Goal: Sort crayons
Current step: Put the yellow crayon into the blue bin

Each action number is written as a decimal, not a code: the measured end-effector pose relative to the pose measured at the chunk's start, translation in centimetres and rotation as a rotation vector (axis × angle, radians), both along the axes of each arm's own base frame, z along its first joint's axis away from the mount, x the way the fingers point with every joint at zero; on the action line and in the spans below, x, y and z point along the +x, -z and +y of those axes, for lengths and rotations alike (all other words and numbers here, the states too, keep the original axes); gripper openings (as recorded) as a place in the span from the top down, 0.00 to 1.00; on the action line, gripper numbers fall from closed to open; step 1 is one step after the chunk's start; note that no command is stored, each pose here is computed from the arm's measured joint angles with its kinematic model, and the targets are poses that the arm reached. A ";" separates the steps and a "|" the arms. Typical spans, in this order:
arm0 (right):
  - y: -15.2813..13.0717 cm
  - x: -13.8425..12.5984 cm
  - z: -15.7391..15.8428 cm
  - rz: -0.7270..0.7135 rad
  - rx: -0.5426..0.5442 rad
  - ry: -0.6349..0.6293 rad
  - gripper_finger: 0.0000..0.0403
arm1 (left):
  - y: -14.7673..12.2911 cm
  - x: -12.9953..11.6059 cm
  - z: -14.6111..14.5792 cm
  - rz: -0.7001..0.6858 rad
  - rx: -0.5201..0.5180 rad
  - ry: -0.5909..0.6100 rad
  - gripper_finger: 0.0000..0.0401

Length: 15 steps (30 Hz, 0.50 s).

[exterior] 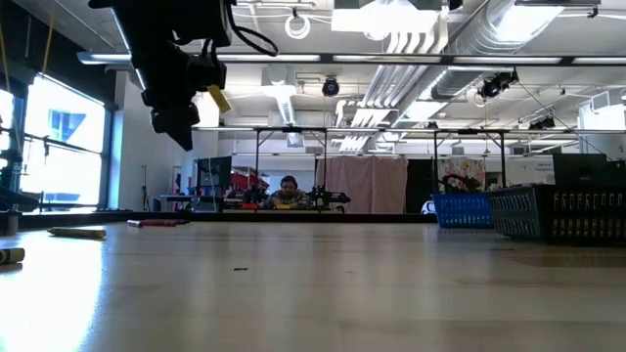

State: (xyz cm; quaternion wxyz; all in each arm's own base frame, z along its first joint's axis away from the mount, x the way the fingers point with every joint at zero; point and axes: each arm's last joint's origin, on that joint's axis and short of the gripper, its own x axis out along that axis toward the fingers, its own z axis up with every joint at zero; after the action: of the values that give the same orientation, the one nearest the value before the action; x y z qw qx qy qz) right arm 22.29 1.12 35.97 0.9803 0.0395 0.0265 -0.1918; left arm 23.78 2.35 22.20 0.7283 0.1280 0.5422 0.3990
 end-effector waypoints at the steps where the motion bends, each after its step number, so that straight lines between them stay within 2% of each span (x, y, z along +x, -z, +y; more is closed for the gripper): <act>1: 0.0 0.0 0.0 -0.004 0.000 0.011 0.72 | 0.0 0.0 -0.1 -0.001 -0.006 0.003 0.74; 4: 0.0 0.0 0.0 -0.005 0.000 0.013 0.72 | 0.1 0.0 -0.3 -0.020 -0.078 -0.003 0.74; 7: 0.0 0.0 0.0 0.004 0.000 -0.004 0.72 | 0.5 -0.1 -0.5 -0.054 -0.193 -0.041 0.74; 12: 0.1 0.0 0.0 -0.020 0.071 -0.024 0.72 | 2.5 -1.3 -1.8 -0.051 -0.313 -0.059 0.74; 15: 0.4 0.1 -0.1 0.012 0.089 -0.069 0.72 | 4.2 -2.3 -2.7 -0.023 -0.413 -0.050 0.74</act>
State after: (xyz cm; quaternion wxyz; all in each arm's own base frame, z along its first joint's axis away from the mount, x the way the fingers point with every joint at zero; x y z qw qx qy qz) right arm 22.36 1.00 35.58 0.9834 0.0812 0.0420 -0.1568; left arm 21.52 -0.38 17.96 0.7352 -0.0421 0.6070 0.2988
